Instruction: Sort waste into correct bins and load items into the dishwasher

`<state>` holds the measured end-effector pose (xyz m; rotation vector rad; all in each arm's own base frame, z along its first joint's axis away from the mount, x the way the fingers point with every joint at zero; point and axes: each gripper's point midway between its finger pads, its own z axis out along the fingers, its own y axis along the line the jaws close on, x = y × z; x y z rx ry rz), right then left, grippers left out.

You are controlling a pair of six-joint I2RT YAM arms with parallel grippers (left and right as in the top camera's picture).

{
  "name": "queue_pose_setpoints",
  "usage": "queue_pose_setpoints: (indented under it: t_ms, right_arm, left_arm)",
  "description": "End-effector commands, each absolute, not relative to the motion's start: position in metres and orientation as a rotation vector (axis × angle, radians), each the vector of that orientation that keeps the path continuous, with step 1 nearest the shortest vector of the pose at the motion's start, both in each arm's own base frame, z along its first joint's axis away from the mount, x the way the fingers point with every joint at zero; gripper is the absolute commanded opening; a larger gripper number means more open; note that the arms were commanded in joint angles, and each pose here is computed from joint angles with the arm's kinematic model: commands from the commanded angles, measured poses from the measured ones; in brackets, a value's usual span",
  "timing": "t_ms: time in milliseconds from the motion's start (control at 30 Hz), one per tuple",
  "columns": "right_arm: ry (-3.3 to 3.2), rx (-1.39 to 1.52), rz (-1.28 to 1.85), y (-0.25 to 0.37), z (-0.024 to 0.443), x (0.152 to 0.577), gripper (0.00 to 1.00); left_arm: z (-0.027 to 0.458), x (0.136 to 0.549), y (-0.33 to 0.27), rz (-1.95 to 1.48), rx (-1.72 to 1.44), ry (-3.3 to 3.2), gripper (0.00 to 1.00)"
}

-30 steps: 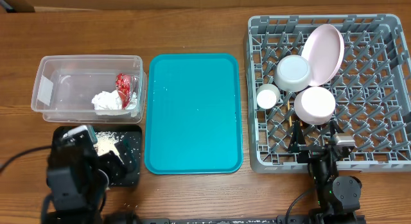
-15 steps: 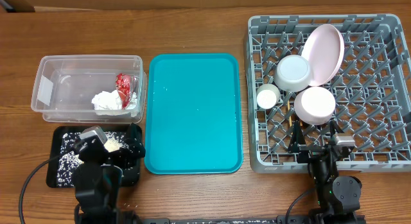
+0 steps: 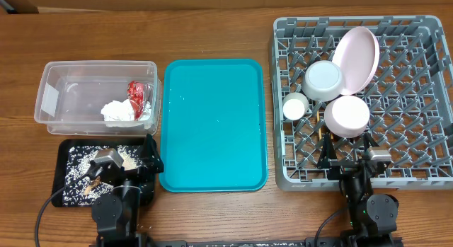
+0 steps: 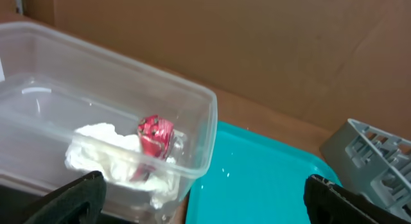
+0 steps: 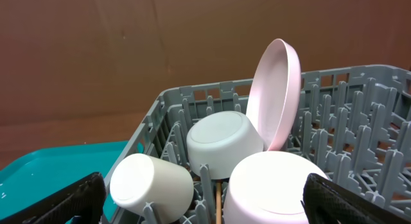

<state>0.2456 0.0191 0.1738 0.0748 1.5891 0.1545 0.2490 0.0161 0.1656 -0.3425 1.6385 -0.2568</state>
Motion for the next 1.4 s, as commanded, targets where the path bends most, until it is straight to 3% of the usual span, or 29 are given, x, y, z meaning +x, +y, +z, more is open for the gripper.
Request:
queue_pose_setpoints:
  t_ms: [0,633,1367]
  right_arm:
    - [1.584,0.077,0.143,0.017,0.172,0.246,1.00]
    - [1.584,0.077,0.143,0.017,0.172,0.246,1.00]
    - [1.584,0.077,0.143,0.017,0.172,0.246,1.00]
  left_arm:
    - [0.160,0.248,0.016,-0.264,-0.341,1.620,1.00]
    - [0.156,0.246,-0.007,-0.005,0.054,1.646,1.00]
    - [0.156,0.246,-0.008,-0.007,0.055,1.646,1.00]
